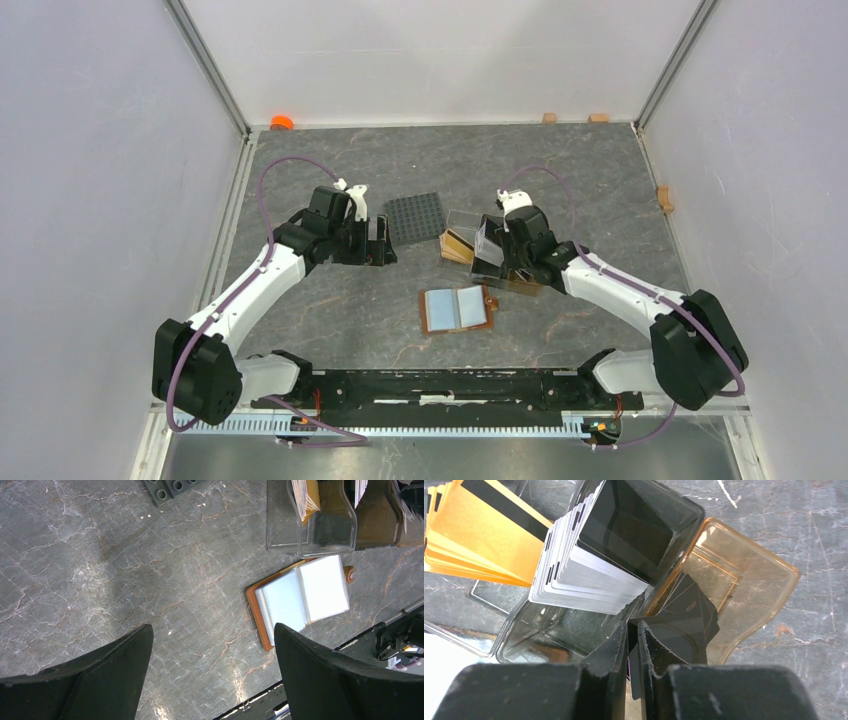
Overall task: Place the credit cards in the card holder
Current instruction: Pick up the credit card from the storage box.
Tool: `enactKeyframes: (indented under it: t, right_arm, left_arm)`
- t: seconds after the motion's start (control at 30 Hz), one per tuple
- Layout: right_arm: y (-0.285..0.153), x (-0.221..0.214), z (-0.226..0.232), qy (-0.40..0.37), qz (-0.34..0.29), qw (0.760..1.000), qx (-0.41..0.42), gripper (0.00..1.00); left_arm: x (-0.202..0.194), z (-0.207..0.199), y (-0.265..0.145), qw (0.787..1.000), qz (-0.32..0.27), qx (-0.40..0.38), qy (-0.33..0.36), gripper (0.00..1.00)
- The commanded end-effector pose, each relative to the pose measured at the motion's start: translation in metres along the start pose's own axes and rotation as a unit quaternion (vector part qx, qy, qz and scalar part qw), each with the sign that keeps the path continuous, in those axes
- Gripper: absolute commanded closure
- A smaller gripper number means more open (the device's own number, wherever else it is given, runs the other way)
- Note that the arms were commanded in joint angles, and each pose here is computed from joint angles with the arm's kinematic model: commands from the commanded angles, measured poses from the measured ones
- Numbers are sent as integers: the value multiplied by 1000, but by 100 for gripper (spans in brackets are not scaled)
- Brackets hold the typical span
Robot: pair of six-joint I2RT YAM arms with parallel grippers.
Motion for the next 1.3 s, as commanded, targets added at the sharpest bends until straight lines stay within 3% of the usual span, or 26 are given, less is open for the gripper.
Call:
enactKeyframes:
  t: [0.0,0.17,0.43,0.57,0.73,0.87,1.03,1.27]
  right_arm:
    - [-14,14,-3,2,-26,1000,-6,89]
    - [-25,23,-11,2,-38,999,-31,94]
    - [-58,38,-44,-28,-75,985,-150,100]
    - [-83,63,-46,-24,-124,983,-134,100]
    - [-122,105,-33,-22,-192,980,-46,100]
    - [-141,122,-2,-69,-187,975,101,100]
    - [-157,112,49,-108,-156,925,329,100]
    - [-170,87,84,-106,-122,850,502,100]
  left_arm:
    - [2,0,-2,1000,-9,-9,22,4]
    - [3,0,-3,1000,-9,-9,22,4]
    - [4,-8,-6,998,-17,-43,32,6]
    - [9,-21,-13,994,-37,-89,47,9]
    - [12,-44,-26,982,-62,-157,88,12]
    - [-1,-76,-39,959,-65,-217,170,13]
    - [-22,-106,-49,926,-66,-284,240,12]
    - [-33,-119,-50,910,-62,-325,249,10]
Point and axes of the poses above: each gripper's point midway between its finger pads, its own y axis out along the fingers, its own z axis along the line the jaws close on, x = y × z, the point moved 6 cm from there along -y, back along the fingers, and after that the axes turned 5 degrees about -y, right-handed, at the moved point
